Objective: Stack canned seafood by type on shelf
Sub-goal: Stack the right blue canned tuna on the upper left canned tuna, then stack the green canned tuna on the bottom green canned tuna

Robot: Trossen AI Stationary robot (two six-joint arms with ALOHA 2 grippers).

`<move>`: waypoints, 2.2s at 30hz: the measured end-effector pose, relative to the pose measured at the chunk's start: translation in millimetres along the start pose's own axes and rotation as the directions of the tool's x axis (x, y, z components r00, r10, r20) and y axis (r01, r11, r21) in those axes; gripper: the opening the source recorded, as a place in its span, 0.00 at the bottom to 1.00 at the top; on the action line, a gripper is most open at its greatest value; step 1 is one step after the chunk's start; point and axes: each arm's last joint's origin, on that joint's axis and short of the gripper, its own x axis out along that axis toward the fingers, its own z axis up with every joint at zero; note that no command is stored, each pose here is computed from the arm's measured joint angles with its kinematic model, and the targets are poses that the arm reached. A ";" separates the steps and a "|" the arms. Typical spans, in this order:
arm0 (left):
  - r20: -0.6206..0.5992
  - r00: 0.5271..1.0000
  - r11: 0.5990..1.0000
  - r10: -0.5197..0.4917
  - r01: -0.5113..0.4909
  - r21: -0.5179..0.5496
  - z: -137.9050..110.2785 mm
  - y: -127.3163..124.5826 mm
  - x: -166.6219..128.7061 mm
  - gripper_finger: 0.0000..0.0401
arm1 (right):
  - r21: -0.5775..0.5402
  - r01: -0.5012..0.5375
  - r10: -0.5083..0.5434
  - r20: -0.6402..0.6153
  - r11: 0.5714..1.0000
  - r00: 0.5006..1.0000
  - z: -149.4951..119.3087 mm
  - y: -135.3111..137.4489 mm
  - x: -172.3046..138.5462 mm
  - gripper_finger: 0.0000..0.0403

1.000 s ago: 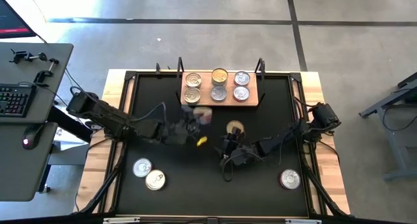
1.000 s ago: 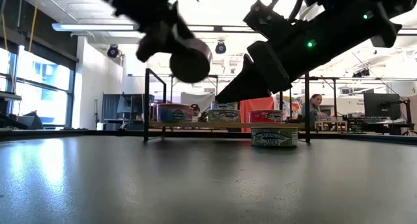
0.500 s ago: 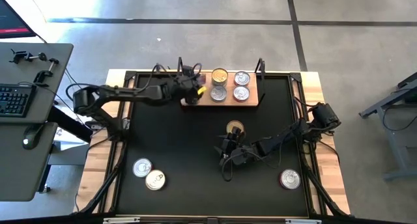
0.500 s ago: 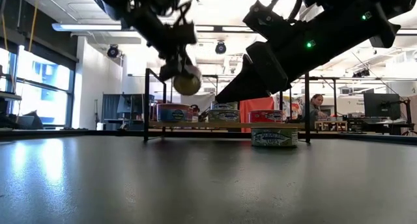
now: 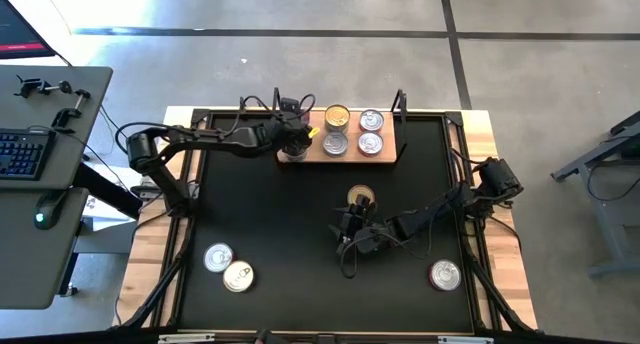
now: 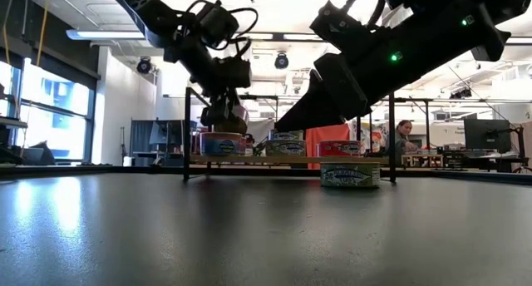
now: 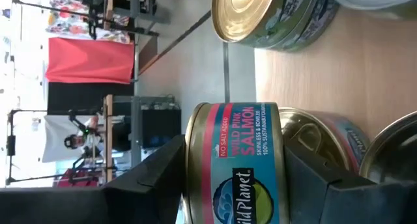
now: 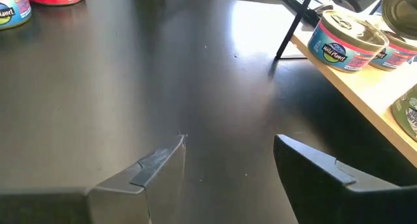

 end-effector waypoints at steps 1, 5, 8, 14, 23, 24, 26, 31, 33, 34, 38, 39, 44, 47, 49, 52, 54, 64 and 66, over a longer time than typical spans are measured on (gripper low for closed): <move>-0.002 1.000 1.000 0.001 -0.001 0.002 0.5 -0.5 -0.3 0.47 | 0.000 0.000 0.000 0.000 1.000 1.000 0.0 0.0 0.0 0.56; -0.004 1.000 1.000 -0.004 0.004 0.018 0.7 -1.6 -0.7 0.51 | 0.000 -0.001 0.001 0.000 1.000 1.000 0.0 0.0 0.0 0.56; -0.002 1.000 1.000 -0.013 0.013 0.024 0.5 -2.3 -0.7 0.57 | 0.000 -0.001 0.001 0.000 1.000 1.000 0.0 0.0 0.0 0.56; 0.017 0.996 0.995 -0.087 0.086 0.041 -1.2 -8.8 -0.2 0.67 | 0.000 -0.001 0.001 0.000 1.000 1.000 -0.1 0.0 0.1 0.56; 0.047 0.992 0.993 -0.119 0.117 0.029 -1.2 -9.4 -1.0 0.73 | 0.000 -0.001 0.001 0.000 1.000 1.000 -0.1 0.0 0.1 0.56; 0.048 0.992 0.993 -0.118 0.117 0.029 -1.2 -9.4 -1.0 0.73 | 0.000 -0.001 0.001 0.000 1.000 1.000 -0.1 0.1 0.1 0.56; 0.054 0.991 0.992 -0.122 0.121 0.023 -1.0 -9.3 -1.2 0.73 | 0.000 -0.001 0.001 0.000 1.000 1.000 -0.1 0.1 0.1 0.56; 0.061 0.990 0.991 -0.129 0.130 -0.012 -2.9 -7.9 0.7 0.73 | 0.002 -0.001 0.001 0.000 1.000 1.000 -0.1 0.0 0.1 0.56; 0.059 0.990 0.992 -0.128 0.129 -0.015 -3.7 -7.4 1.3 0.73 | 0.002 -0.001 0.001 0.000 1.000 1.000 -0.1 0.0 0.1 0.56; 0.060 0.990 0.992 -0.126 0.127 -0.017 -3.6 -7.2 1.4 0.73 | 0.002 -0.001 0.001 0.000 1.000 1.000 -0.1 0.1 0.1 0.56; 0.099 0.991 0.995 -0.094 0.097 -0.034 3.4 -6.0 -1.9 0.73 | 0.003 0.006 -0.006 0.001 1.000 1.000 -0.1 -0.2 0.2 0.56; 0.113 0.990 0.995 -0.084 0.088 -0.039 6.2 -5.9 -3.5 0.73 | 0.006 0.009 -0.009 0.006 1.000 1.000 0.4 -0.2 0.2 0.56; 0.227 0.973 0.991 -0.034 0.062 -0.119 19.7 2.2 -19.6 0.73 | -0.016 -0.011 0.011 0.025 1.000 1.000 2.9 0.7 0.2 0.56; 0.324 0.946 0.976 -0.017 0.086 -0.201 27.6 10.5 -37.3 0.73 | -0.043 -0.009 0.011 0.028 0.999 1.000 6.6 -1.3 -2.8 0.56; 0.382 0.924 0.955 -0.013 0.125 -0.270 32.5 15.2 -53.0 0.73 | -0.040 -0.013 0.014 0.037 0.999 0.999 14.4 -5.1 -9.4 0.56; 0.511 0.855 0.894 -0.089 0.295 -0.338 38.5 17.3 -82.2 0.73 | -0.044 -0.041 0.043 0.032 0.998 0.999 26.4 -10.2 -27.4 0.56; 0.630 0.756 0.834 -0.177 0.455 -0.313 43.0 13.1 -103.3 0.73 | -0.062 -0.096 0.096 -0.002 0.993 0.995 31.4 -13.7 -42.1 0.56; 0.771 0.578 0.767 -0.268 0.612 -0.193 53.7 -48.0 -202.9 0.73 | 0.080 -0.224 0.232 -0.114 0.971 0.966 44.7 -37.3 -119.8 0.56; 0.774 0.573 0.762 -0.270 0.619 -0.192 53.3 -60.9 -220.0 0.73 | 0.117 -0.201 0.212 -0.095 0.973 0.973 46.1 -38.4 -124.9 0.56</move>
